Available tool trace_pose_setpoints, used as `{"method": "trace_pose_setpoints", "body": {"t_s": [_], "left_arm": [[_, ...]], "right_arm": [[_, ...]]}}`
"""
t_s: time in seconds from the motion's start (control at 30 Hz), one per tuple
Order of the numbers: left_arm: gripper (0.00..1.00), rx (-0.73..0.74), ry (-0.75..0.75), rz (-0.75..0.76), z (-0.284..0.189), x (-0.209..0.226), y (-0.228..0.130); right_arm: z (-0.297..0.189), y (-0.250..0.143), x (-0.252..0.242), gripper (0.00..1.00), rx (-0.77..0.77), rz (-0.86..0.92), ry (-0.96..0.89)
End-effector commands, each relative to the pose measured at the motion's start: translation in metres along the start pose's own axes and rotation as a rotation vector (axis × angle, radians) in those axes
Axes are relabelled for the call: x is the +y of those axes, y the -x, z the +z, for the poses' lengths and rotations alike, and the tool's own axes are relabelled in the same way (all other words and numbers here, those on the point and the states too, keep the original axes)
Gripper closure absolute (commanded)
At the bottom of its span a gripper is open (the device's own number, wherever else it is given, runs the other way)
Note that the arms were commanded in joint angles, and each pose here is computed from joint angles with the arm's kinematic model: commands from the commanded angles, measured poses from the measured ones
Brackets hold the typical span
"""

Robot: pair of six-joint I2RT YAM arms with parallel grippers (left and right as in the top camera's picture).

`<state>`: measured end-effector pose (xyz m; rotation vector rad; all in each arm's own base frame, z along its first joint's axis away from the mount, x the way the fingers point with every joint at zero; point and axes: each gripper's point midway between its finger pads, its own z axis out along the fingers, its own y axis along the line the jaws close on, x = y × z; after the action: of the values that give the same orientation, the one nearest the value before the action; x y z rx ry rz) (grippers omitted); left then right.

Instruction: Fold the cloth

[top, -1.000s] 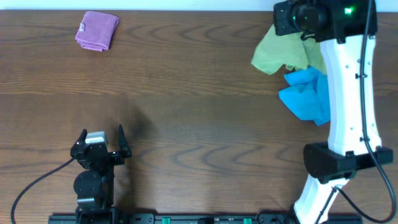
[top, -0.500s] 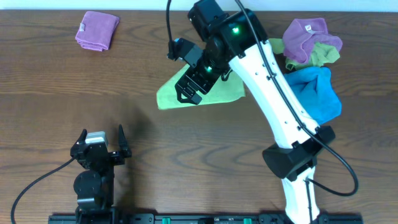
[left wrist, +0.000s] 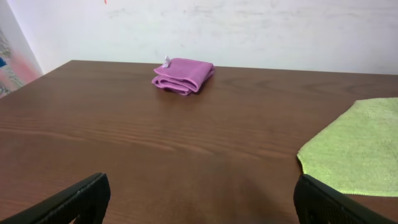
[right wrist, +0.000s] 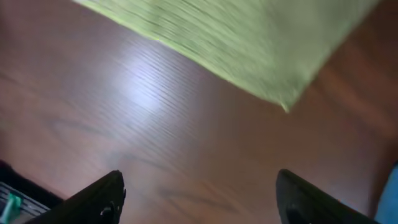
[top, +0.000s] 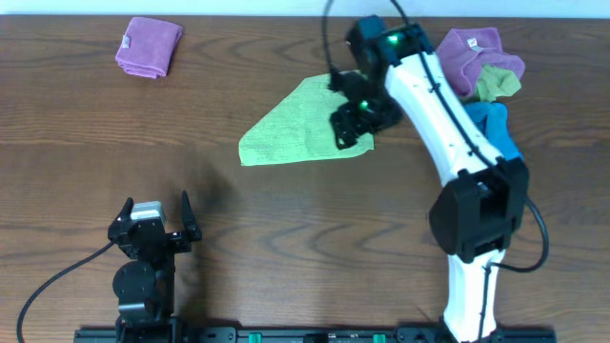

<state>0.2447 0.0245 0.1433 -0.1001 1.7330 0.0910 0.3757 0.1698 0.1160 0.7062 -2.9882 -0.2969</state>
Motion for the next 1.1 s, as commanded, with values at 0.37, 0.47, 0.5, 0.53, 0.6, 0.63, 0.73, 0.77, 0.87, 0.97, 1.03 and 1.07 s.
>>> {"method": "trace_pose_setpoints", "body": {"t_s": [0.37, 0.47, 0.5, 0.53, 0.6, 0.63, 0.73, 0.77, 0.87, 0.97, 1.03, 1.07], "left_arm": [[0.05, 0.054, 0.022, 0.018, 0.002, 0.004, -0.021], [0.05, 0.054, 0.022, 0.018, 0.002, 0.004, -0.021], [0.05, 0.054, 0.022, 0.017, 0.002, 0.004, -0.021], [0.05, 0.054, 0.022, 0.017, 0.002, 0.004, -0.021], [0.05, 0.054, 0.022, 0.017, 0.002, 0.004, -0.021], [0.05, 0.054, 0.022, 0.018, 0.002, 0.004, -0.021], [0.05, 0.054, 0.022, 0.017, 0.002, 0.004, -0.021], [0.04, 0.054, 0.022, 0.017, 0.002, 0.004, -0.021], [0.05, 0.054, 0.022, 0.017, 0.002, 0.004, -0.021], [0.05, 0.054, 0.022, 0.017, 0.002, 0.004, -0.021], [0.05, 0.054, 0.022, 0.017, 0.002, 0.004, -0.021], [0.05, 0.054, 0.022, 0.018, 0.002, 0.004, -0.021]], "right_arm": [[0.061, -0.029, -0.015, 0.38, 0.101, 0.307, 0.070], [0.070, -0.026, -0.021, 0.39, 0.080, 0.329, 0.069], [0.073, -0.024, -0.023, 0.40, 0.069, 0.338, 0.069], [0.076, -0.022, -0.027, 0.43, 0.055, 0.356, 0.069], [0.078, -0.016, -0.035, 0.48, 0.023, 0.384, 0.069], [0.079, -0.010, -0.039, 0.51, 0.002, 0.397, 0.068], [0.079, 0.004, -0.044, 0.75, -0.061, 0.393, 0.073], [0.078, 0.009, -0.043, 0.91, -0.079, 0.387, 0.085], [0.078, 0.017, -0.036, 0.99, -0.103, 0.368, 0.107], [0.080, 0.023, -0.041, 0.99, -0.128, 0.351, 0.050], [0.083, 0.027, -0.047, 0.99, -0.144, 0.340, -0.001], [0.083, 0.028, -0.048, 0.99, -0.149, 0.328, -0.022]]}}
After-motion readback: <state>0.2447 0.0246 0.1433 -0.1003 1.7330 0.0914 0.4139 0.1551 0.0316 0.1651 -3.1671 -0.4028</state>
